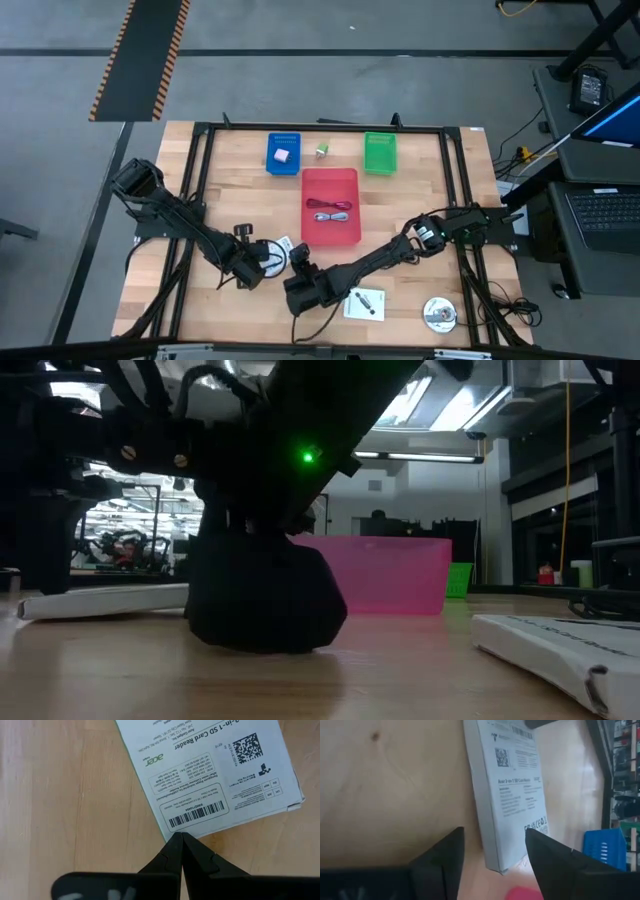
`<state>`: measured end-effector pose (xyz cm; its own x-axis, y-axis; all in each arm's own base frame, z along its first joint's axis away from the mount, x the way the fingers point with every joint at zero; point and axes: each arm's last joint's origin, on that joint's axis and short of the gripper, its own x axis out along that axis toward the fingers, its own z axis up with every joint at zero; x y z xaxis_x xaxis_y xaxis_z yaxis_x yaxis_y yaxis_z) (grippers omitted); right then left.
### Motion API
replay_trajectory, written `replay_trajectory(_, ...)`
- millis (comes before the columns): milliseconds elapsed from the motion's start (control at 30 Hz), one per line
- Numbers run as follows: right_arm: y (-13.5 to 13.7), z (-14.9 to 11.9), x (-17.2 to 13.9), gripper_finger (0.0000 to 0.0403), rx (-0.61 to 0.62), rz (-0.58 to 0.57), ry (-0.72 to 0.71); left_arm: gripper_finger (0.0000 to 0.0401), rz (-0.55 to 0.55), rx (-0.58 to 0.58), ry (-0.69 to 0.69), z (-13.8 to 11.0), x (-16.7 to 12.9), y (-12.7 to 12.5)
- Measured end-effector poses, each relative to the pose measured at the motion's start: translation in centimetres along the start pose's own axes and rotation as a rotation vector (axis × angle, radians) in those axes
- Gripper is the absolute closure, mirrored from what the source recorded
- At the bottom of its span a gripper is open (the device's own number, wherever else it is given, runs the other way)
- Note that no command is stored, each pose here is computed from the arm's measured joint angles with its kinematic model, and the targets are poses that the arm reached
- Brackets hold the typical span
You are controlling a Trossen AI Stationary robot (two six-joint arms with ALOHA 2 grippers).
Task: Pick and place items into bin
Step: Put the left card reader box into the green bin
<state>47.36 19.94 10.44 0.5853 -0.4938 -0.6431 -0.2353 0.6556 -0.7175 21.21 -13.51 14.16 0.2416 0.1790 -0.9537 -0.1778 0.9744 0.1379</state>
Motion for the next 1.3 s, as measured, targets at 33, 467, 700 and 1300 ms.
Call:
replay_trajectory(33,-0.1,0.0,0.1,0.0209,0.001,0.014,-0.001,0.04,0.0,-0.001,0.0,0.0,0.0,0.0)
replay_trajectory(467,-0.6,-0.5,0.8,0.0209,-0.012,0.047,0.026,0.0399,-0.032,-0.056,-0.043,-0.7,1.1,0.2)
replay_trajectory(700,-1.2,-0.9,1.4,0.0212,-0.011,0.052,0.044,0.0399,-0.046,-0.007,-0.043,-0.6,0.9,0.2)
replay_trajectory(1300,-0.3,0.2,0.3,0.0374,-0.118,-0.008,-0.02,0.0399,-0.049,0.001,-0.04,-0.7,0.8,0.2)
